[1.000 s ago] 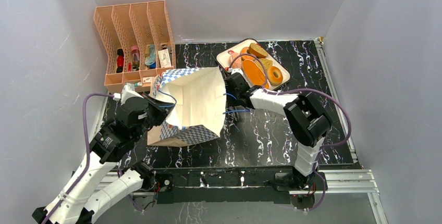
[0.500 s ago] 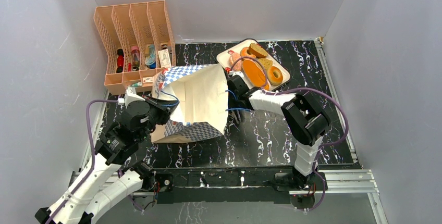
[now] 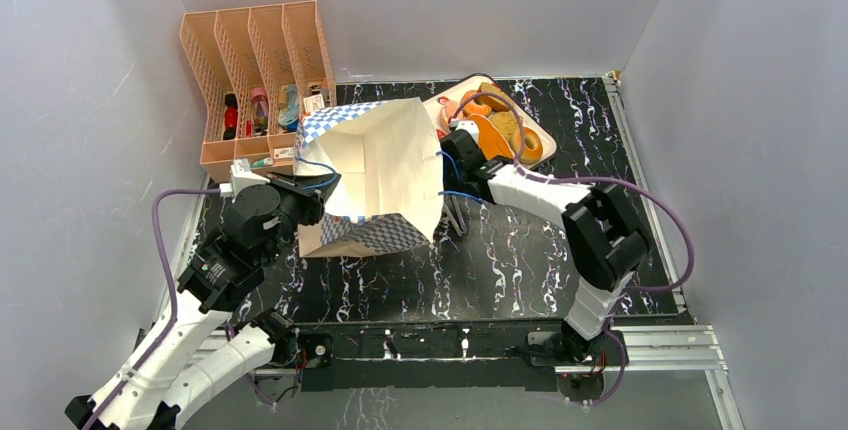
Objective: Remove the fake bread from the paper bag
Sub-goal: Place the clamp at the center of the board, then adjust the paper bag at the center of the board, then move the paper bag to the center of the board.
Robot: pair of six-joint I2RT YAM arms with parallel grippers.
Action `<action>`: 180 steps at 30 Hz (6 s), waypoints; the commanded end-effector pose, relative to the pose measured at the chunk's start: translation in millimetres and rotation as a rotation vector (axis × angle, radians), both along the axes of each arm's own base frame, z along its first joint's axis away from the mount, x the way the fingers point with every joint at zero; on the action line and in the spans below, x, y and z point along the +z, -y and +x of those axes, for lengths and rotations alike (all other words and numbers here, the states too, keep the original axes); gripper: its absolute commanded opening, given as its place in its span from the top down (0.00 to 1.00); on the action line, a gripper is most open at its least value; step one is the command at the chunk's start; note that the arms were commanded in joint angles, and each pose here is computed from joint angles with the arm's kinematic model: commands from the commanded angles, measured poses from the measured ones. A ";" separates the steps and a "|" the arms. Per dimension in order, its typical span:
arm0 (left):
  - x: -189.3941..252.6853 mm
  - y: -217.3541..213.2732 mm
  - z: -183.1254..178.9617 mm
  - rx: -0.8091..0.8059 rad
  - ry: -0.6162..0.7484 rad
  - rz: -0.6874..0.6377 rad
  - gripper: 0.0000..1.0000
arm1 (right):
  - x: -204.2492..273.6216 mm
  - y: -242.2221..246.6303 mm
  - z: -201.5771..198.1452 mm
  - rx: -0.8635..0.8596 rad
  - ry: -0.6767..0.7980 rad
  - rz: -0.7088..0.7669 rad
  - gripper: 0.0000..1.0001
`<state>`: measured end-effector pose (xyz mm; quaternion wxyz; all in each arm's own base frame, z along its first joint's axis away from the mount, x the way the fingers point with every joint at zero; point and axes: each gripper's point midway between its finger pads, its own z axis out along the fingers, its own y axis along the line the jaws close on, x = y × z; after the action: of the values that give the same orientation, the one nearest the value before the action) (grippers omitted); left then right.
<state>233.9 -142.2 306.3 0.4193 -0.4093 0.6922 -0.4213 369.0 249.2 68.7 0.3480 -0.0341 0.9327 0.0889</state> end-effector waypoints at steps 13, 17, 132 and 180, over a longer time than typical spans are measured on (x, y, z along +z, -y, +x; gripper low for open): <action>25.0 -9.3 8.7 0.097 0.032 -0.114 1.00 | 126.3 47.7 47.6 -0.230 0.273 0.312 0.46; 19.8 -1.5 13.5 0.085 0.026 -0.144 1.00 | 129.7 63.6 48.3 -0.271 0.282 0.331 0.46; -46.5 58.9 44.8 -0.371 -0.100 -0.248 0.85 | 233.1 48.3 -64.8 -0.125 0.334 0.450 0.49; -49.9 61.3 36.4 -0.448 -0.089 -0.231 0.71 | 239.8 -19.3 -52.1 -0.020 0.344 0.358 0.55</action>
<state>274.9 -198.2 231.0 0.2301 -0.3495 0.7349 -0.5337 301.1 258.7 269.6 0.4568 0.0178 0.8616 0.2205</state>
